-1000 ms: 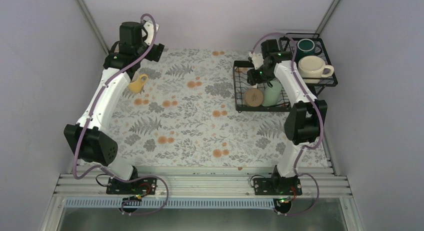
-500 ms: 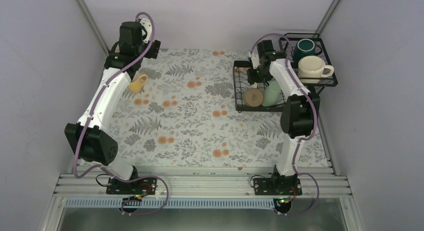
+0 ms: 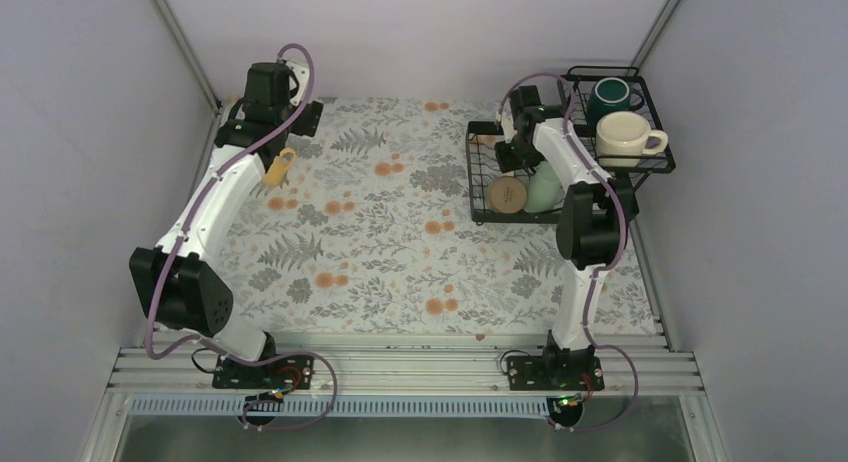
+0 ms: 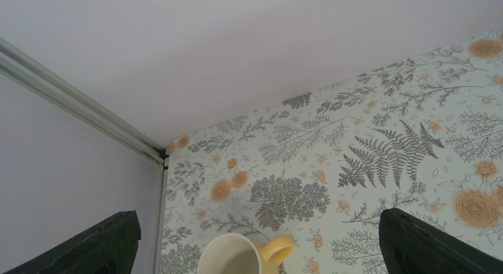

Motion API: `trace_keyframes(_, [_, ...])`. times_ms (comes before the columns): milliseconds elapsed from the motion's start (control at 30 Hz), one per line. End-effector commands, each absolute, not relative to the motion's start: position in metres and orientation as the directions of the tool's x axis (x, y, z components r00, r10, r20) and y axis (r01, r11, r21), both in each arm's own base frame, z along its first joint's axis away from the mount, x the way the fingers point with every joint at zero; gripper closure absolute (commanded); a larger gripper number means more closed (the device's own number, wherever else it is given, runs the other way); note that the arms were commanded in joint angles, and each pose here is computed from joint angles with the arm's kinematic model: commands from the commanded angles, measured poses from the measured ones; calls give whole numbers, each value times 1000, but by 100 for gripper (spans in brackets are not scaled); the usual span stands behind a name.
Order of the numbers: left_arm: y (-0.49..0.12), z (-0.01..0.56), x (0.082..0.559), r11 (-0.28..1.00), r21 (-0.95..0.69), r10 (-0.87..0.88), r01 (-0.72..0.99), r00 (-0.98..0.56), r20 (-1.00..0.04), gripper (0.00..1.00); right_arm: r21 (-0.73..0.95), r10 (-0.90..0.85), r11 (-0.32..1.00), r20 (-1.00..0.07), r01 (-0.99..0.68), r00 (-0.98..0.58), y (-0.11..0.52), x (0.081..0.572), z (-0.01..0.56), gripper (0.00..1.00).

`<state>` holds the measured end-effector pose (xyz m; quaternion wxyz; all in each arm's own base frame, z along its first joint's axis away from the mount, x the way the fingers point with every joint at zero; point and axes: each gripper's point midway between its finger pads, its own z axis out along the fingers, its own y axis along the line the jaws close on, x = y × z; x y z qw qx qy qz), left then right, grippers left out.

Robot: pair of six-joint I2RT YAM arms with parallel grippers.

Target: Unload the cups from the dish rack

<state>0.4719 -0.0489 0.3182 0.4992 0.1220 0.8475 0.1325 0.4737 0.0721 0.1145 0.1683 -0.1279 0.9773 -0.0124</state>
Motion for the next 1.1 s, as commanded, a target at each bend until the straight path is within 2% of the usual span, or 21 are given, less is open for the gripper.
trace_keyframes(0, [-46, 341, 463, 945, 327, 310, 31, -414, -856, 0, -63, -253, 967, -327, -246, -910, 76, 478, 112, 61])
trace_keyframes(67, [-45, 340, 463, 943, 330, 313, 32, -415, -854, 0, -40, -255, 966, -318, -256, -913, 80, 475, 110, 68])
trace_keyframes(233, [-46, 340, 460, 945, 324, 311, 40, -414, -856, 0, 11, -264, 960, -296, -280, -918, 88, 468, 105, 74])
trace_keyframes(367, [-48, 337, 459, 947, 316, 309, 54, -418, -854, 0, 33, -268, 956, -303, -291, -914, 93, 467, 109, 95])
trace_keyframes(633, [-59, 338, 456, 958, 268, 286, 101, -404, -869, 0, 79, -283, 938, -390, -338, -876, 106, 474, 150, 96])
trace_keyframes(767, [-91, 343, 449, 955, 155, 242, 255, -360, -901, 0, 114, -298, 910, -489, -399, -819, 120, 478, 200, 96])
trace_keyframes(867, [-131, 350, 438, 895, 51, 207, 444, -310, -928, 0, 155, -300, 870, -588, -469, -751, 136, 475, 247, 96])
trace_keyframes(1067, [-200, 362, 405, 621, -118, 161, 775, -273, -948, 0, 283, -257, 735, -725, -616, -639, 172, 448, 327, 97])
